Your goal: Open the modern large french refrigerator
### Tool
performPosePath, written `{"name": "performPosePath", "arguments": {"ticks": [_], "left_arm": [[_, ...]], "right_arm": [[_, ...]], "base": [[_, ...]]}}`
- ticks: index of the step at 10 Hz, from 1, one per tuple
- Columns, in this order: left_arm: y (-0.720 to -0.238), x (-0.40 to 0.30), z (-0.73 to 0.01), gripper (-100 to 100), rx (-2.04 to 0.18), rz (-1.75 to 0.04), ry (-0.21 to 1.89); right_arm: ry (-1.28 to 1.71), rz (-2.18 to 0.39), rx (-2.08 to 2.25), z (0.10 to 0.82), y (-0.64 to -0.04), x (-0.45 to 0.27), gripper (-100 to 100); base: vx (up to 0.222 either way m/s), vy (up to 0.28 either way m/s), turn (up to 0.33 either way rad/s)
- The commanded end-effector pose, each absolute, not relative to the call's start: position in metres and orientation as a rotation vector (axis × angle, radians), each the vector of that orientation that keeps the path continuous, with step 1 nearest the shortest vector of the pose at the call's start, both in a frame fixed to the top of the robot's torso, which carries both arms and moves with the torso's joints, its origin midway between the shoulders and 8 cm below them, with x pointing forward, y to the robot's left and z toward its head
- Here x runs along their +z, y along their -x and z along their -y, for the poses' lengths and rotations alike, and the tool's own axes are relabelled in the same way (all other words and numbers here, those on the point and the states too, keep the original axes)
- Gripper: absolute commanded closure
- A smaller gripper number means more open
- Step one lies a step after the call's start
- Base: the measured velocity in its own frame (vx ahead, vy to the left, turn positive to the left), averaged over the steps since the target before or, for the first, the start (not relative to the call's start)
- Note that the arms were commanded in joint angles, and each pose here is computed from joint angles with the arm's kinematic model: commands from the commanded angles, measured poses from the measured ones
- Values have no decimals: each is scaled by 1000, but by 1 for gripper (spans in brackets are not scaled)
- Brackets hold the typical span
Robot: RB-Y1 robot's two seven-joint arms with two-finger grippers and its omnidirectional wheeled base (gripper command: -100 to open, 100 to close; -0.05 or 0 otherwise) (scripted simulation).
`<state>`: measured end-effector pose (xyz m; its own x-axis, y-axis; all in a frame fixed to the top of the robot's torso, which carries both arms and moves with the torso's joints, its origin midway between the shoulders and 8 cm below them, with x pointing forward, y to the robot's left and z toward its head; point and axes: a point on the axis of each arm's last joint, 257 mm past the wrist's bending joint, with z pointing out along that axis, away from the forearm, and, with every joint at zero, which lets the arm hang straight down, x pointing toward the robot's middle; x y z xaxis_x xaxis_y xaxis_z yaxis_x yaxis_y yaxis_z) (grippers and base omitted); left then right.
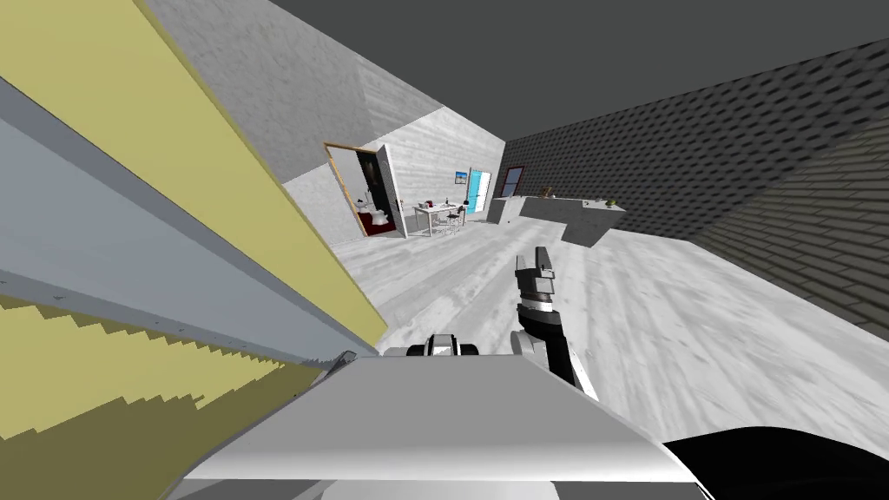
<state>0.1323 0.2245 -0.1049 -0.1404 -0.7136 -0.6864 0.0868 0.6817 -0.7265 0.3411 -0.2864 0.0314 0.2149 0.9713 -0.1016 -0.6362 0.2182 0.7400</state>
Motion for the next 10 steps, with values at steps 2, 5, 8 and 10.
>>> {"name": "performPosePath", "arguments": {"ticks": [2,5,8,10], "left_arm": [[-123,-100,-254,-100,-696,-1539,597],[-112,-95,-279,-100,-640,-1510,649],[-101,-87,-305,-100,-578,-1476,698],[-88,-79,-323,-100,-516,-1468,708]], "right_arm": [[-636,-642,1225,286,-341,31,0],[-636,-642,1225,286,-341,31,0],[-636,-642,1225,286,-341,31,0],[-636,-642,1224,286,-341,31,0]], "base": [[-36,-51,-291],[-26,-49,-233],[-19,-57,-230],[-16,-49,-146]]}}
